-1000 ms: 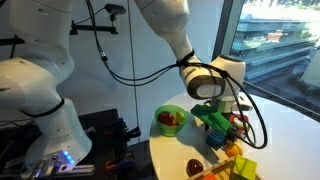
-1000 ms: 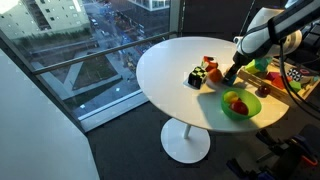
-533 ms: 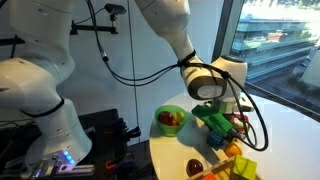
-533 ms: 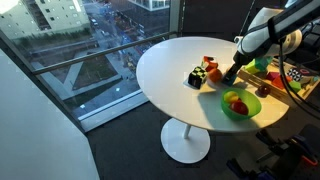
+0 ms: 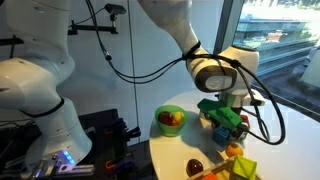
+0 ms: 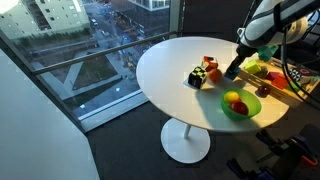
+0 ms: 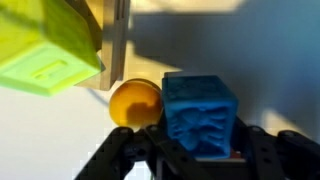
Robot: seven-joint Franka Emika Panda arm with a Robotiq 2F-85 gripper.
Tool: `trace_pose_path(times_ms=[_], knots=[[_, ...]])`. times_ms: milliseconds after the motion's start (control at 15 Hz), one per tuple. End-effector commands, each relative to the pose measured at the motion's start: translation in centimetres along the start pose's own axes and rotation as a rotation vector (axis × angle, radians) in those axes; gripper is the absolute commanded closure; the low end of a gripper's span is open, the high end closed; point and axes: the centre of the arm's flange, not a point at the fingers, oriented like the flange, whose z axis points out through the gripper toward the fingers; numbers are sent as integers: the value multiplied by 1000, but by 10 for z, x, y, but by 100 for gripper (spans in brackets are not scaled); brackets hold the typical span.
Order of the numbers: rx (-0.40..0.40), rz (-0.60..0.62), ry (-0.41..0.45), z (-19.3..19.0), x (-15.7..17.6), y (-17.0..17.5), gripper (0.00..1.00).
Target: Pick up the blue block and put it in the tray
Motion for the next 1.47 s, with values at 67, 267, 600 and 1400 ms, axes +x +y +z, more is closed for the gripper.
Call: trace_pose_path(times_ms=[67, 267, 600, 1400], knots=[[18, 38, -63, -36, 0, 18, 71], [16, 62, -101, -50, -2, 33, 71], [14, 101, -160, -69, -8, 60, 71], [-26, 122, -218, -125, -44, 94, 71]])
